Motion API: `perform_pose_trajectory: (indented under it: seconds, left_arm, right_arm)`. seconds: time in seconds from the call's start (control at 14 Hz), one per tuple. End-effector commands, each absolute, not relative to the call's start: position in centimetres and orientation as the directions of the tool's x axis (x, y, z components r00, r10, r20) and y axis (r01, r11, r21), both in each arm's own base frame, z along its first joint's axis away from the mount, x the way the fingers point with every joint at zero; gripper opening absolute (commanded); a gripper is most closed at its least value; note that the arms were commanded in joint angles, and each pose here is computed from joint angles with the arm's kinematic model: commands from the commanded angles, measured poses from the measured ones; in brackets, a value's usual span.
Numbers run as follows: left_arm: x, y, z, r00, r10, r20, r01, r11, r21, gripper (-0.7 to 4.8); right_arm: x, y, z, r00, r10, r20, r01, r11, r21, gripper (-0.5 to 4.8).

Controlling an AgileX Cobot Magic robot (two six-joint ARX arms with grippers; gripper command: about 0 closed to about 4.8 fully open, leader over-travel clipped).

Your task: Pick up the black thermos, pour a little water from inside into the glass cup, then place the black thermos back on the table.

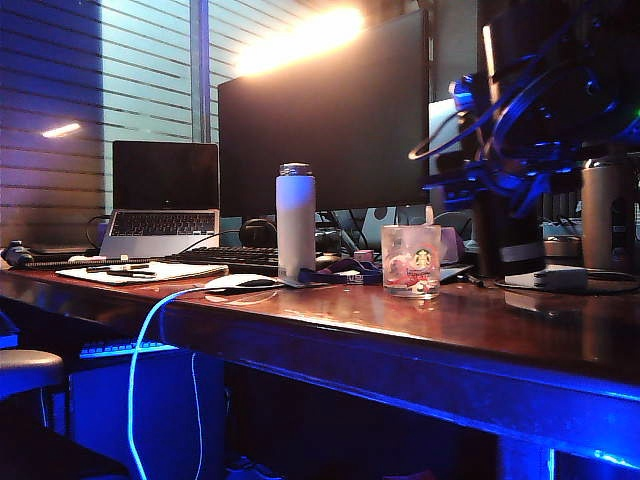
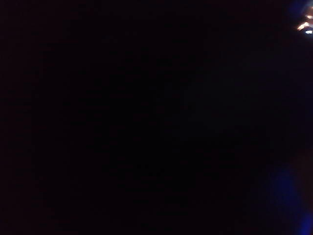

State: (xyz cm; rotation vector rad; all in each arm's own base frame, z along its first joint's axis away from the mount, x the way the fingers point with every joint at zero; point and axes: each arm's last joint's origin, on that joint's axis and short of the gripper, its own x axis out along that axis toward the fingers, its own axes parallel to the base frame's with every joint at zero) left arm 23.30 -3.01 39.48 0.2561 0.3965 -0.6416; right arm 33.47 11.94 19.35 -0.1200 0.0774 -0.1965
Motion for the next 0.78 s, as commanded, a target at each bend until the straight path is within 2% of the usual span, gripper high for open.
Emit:
perform_pose_trajectory:
  seconds: [0.07,0.78]
  left_arm:
    - [23.2,-3.0,39.7,0.733,-0.531,-0.425,0.626,0.772,0.115,0.23]
    - [23.2,-3.0,39.6,0.730,-0.531,-0.430,0.626,0.772,0.111,0.23]
  right_arm:
    - [35.3,10.9,22.0,0.988,-0.149,-0.033,0.145,0.984,-0.106,-0.02]
    - [39.4,11.0,21.2,0.984,-0.162,-0.078,0.139,0.959,-0.247,-0.02]
